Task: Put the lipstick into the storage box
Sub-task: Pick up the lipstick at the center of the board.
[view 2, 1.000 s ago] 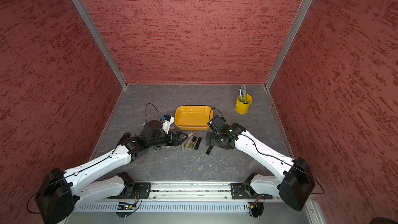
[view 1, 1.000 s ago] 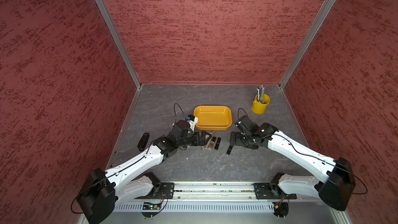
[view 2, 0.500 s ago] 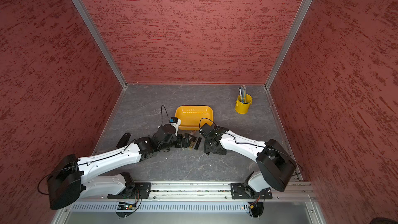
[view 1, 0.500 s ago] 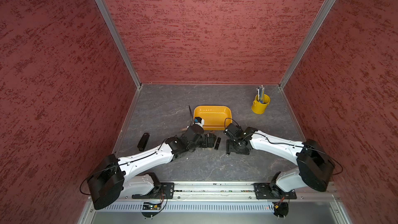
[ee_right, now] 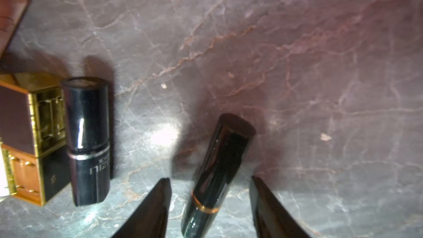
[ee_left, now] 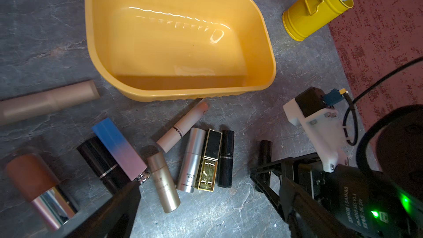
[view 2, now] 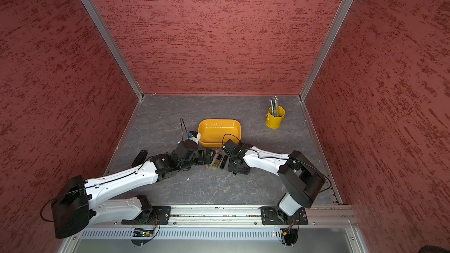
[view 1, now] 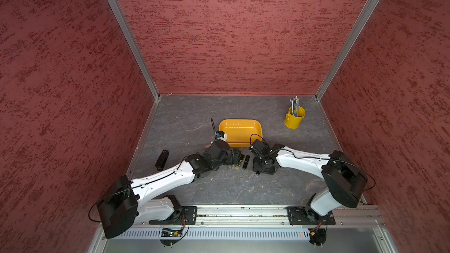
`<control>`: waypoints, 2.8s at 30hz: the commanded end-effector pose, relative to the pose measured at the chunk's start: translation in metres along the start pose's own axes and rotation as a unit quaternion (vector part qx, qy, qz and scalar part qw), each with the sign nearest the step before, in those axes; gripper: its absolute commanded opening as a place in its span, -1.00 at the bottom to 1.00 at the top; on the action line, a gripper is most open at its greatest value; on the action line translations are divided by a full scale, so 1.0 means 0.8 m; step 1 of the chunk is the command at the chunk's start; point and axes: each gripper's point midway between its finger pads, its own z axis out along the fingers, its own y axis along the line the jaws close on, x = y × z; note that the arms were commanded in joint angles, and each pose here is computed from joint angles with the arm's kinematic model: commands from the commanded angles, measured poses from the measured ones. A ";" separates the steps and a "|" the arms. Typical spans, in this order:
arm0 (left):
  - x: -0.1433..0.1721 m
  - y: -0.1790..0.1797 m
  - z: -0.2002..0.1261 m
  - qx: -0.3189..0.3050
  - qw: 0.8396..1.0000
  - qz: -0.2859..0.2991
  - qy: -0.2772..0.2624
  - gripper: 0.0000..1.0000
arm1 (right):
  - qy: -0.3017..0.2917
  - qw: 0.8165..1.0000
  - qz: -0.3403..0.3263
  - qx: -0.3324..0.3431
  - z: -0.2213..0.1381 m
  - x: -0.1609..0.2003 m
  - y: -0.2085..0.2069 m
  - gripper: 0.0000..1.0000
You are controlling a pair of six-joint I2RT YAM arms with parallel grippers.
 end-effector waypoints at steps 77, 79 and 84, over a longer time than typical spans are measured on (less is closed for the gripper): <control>-0.136 -0.139 -0.101 0.422 0.906 -0.022 -0.009 0.63 | -0.082 0.782 -0.215 -0.579 -0.320 -0.044 0.162 -0.63; -0.139 -0.139 -0.103 0.423 0.906 -0.020 -0.015 0.54 | -0.083 0.781 -0.215 -0.580 -0.322 -0.043 0.162 -0.63; -0.140 -0.140 -0.102 0.424 0.905 -0.022 -0.012 0.15 | -0.081 0.782 -0.214 -0.580 -0.319 -0.042 0.161 -0.63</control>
